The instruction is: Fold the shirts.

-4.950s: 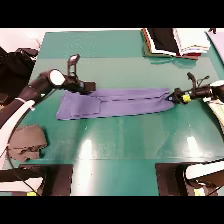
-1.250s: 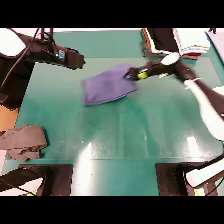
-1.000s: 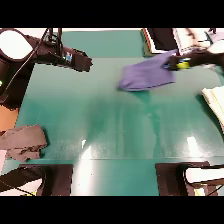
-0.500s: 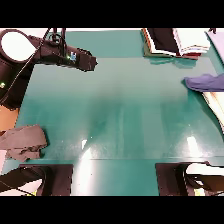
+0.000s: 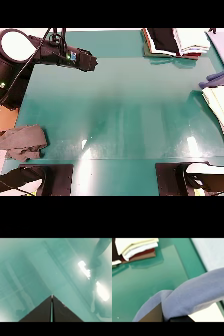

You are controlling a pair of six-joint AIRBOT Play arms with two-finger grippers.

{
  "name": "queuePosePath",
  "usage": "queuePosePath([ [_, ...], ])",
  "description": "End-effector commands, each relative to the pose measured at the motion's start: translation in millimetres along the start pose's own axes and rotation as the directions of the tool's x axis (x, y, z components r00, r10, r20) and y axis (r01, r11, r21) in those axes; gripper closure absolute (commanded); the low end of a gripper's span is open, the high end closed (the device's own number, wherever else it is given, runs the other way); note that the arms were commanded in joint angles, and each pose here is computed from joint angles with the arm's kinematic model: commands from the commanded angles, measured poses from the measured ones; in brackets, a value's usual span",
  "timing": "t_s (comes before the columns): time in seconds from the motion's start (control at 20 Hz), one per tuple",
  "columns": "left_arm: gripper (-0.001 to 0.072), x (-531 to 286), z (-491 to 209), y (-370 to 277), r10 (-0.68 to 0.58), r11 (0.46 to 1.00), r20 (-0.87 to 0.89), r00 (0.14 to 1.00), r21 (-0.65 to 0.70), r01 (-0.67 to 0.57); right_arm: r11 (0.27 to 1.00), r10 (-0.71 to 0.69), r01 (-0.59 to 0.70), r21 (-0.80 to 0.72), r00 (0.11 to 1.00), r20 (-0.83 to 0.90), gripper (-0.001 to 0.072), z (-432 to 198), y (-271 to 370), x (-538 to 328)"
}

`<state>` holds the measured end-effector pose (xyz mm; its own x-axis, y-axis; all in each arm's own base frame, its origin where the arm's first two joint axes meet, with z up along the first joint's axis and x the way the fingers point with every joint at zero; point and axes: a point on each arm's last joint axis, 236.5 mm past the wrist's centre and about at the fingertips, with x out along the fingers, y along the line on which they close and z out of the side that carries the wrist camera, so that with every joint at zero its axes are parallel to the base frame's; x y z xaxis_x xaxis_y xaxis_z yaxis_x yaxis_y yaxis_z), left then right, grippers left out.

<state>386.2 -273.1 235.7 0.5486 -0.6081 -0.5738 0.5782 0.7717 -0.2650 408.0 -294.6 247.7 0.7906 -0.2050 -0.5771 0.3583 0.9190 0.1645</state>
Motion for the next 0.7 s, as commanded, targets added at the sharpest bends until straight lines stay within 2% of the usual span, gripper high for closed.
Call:
queuePosePath([
  [0.0,0.0682,0,-1,0,0.001,1.000,-0.003,1.000,0.004,-0.001,1.000,-0.010,0.010,-0.014,1.000,-0.006,0.0696,6,-4,-20],
  [0.15,0.0682,0,-1,0,0.001,1.000,-0.003,1.000,0.005,-0.001,0.998,-0.057,0.058,0.016,0.998,-0.035,0.0696,-10,-26,-35],
  [0.35,0.0682,0,-1,0,0.002,1.000,-0.003,1.000,0.013,-0.002,0.983,-0.171,0.179,0.048,0.975,-0.139,0.0696,-62,-71,-55],
  [0.65,0.0682,0,-1,1,0.003,1.000,-0.004,1.000,0.013,-0.002,0.918,-0.308,0.364,0.158,0.904,-0.296,0.0679,-152,-135,-96],
])
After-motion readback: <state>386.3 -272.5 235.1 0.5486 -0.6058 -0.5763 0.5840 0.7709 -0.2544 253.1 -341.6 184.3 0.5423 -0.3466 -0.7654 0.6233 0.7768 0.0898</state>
